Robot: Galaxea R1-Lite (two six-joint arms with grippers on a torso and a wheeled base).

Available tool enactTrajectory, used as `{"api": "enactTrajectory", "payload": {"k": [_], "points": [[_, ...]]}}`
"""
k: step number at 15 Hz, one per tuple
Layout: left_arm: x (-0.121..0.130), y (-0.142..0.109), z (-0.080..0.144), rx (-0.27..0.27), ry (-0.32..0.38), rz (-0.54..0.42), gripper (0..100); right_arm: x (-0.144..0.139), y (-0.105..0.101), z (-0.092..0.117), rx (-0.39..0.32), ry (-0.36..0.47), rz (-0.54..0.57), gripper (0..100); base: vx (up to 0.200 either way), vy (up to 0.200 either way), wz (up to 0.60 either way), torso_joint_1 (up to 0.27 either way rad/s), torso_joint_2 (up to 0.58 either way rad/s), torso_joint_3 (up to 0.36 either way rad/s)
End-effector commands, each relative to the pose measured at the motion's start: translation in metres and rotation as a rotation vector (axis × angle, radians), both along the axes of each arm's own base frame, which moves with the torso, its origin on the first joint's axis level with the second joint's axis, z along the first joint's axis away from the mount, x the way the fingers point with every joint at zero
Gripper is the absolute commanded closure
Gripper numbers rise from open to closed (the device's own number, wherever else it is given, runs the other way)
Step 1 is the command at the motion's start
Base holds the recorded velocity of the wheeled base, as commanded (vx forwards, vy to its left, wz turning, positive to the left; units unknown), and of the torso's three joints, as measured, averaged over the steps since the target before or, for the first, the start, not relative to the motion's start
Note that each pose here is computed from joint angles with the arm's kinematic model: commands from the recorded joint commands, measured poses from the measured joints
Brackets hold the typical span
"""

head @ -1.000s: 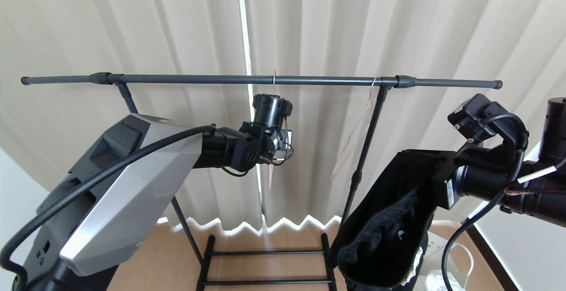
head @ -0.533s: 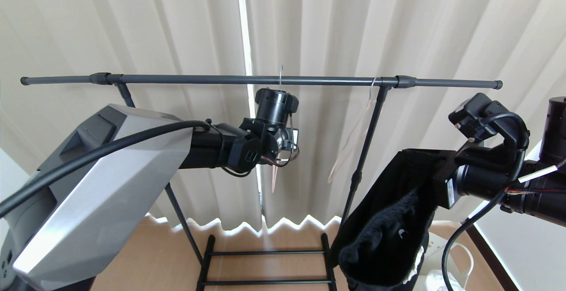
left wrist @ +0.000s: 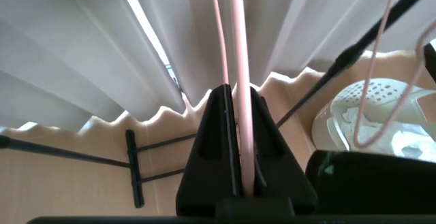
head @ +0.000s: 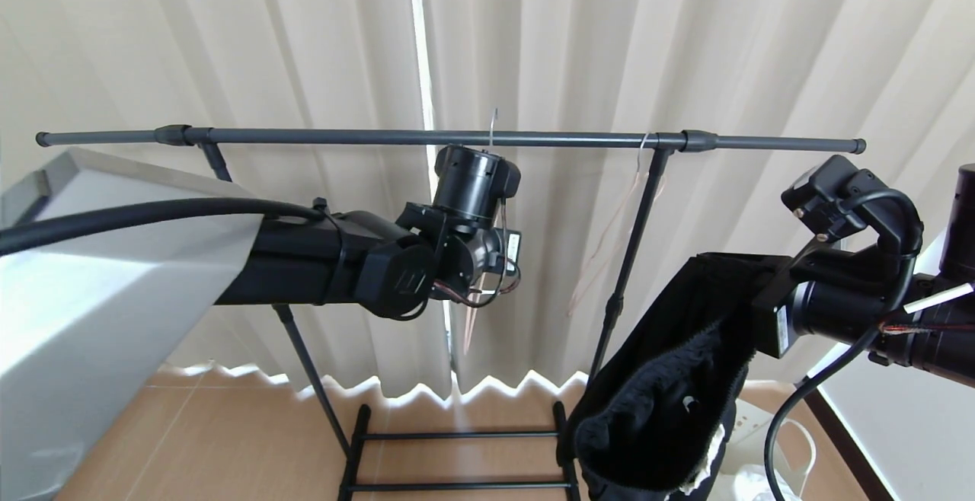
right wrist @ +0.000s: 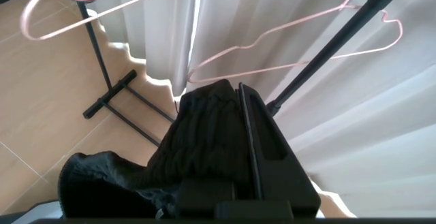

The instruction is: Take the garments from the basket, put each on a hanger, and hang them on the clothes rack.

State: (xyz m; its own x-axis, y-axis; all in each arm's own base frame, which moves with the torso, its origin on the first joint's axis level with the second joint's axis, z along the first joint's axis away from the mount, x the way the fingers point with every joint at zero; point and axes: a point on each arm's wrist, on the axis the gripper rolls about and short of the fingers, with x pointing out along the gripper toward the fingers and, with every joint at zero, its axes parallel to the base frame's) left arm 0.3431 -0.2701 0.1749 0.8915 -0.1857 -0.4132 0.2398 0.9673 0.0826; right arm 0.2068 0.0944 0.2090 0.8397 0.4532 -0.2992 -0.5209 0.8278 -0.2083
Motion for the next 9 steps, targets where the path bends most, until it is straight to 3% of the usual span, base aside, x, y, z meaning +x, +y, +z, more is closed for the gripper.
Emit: {"api": "enactTrajectory", "payload": {"k": [1,5,7,9], "points": [[-0.024,0.009,0.019,-0.010,-0.013,-0.018,100,-0.002,-0.001,0.002,0.004,-0.009,0.001,100,0.000,0.000,0.00,0.000,0.00,0.000],[-0.065,0.032,0.022,0.024,-0.011,-0.057,100,-0.005,-0.002,0.006,0.010,-0.023,0.001,100,0.000,0.000,0.00,0.000,0.00,0.000],[-0.083,0.047,0.013,0.057,-0.031,-0.081,100,-0.004,-0.002,0.006,0.010,-0.024,-0.002,100,0.000,0.000,0.00,0.000,0.00,0.000],[-0.101,0.064,-0.001,0.086,-0.064,-0.107,100,0.000,-0.001,0.005,-0.016,-0.030,-0.082,100,0.000,0.000,0.00,0.000,0.00,0.000]]}}
